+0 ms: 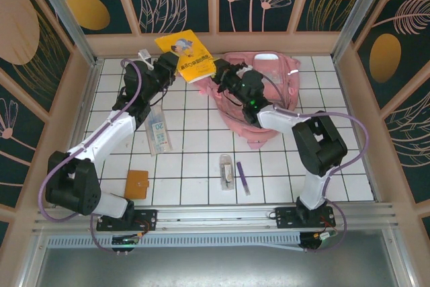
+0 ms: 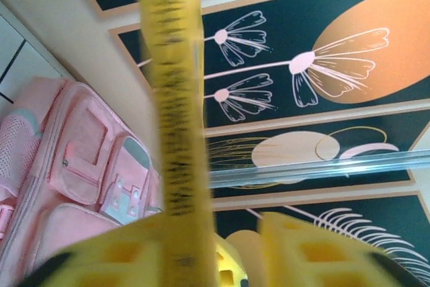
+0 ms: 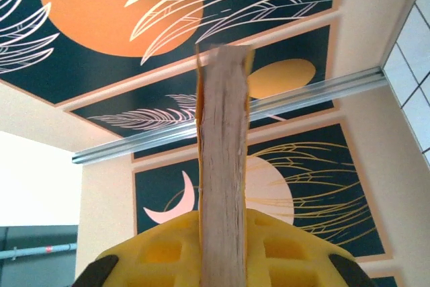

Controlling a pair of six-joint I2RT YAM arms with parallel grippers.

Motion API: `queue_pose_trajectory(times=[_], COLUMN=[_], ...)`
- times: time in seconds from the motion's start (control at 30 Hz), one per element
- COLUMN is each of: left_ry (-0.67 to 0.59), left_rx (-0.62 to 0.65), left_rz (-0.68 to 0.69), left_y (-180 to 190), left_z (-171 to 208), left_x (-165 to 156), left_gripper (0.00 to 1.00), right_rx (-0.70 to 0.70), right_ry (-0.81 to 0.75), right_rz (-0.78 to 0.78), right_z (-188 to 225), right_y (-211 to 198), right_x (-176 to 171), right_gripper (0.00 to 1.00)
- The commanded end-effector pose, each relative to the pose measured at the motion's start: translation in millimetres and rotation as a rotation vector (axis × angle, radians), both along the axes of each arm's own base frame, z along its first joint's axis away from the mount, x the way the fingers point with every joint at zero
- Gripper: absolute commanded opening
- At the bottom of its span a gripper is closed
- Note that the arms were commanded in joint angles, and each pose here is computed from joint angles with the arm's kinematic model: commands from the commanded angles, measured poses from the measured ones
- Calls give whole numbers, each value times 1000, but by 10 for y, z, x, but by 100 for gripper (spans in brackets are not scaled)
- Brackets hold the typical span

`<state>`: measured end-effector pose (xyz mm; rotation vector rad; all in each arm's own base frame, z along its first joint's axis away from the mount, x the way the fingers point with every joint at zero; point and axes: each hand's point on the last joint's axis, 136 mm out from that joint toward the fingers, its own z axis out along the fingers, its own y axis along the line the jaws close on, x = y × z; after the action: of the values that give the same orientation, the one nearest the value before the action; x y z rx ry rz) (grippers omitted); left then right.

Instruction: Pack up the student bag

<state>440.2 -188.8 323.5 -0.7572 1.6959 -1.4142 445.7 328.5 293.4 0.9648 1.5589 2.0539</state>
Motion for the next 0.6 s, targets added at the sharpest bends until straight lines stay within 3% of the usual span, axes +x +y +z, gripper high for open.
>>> queue_pose_trajectory(times=[0.0,0.07,0.17,0.23,0.33,0.43,0.57], left_ry=[-173,-254,-478,-708,-1036,-1130,-1242], left_rx=[140,302,648,921,1229,1278,1279], left_rz=[-48,-83,-227,-396,-698,-793,-898], left_y=[-58,-132,-445,-812,-1272,-1464,-1650], left_z=[292,227,29,-182,-670,-958,-1260], left_x=[-116,-112,-213,-440,-868,-948,-1011], left_gripper=[61,65,66,67,72,72,70], right_rx=[-1,-43,-110,-163,-328,-490,-585], right_ry=[-168,-208,-290,-318,-333,-331,-340], right_rz=[-99,-142,-224,-292,-406,-536,-660], right_z=[474,546,715,797,900,1045,1217], right_y=[-297,-507,-918,-1249,-1783,-2303,-2759], right_x=[-33,-43,-77,-77,-37,-47,-192], right_gripper=[0,0,0,0,0,0,0])
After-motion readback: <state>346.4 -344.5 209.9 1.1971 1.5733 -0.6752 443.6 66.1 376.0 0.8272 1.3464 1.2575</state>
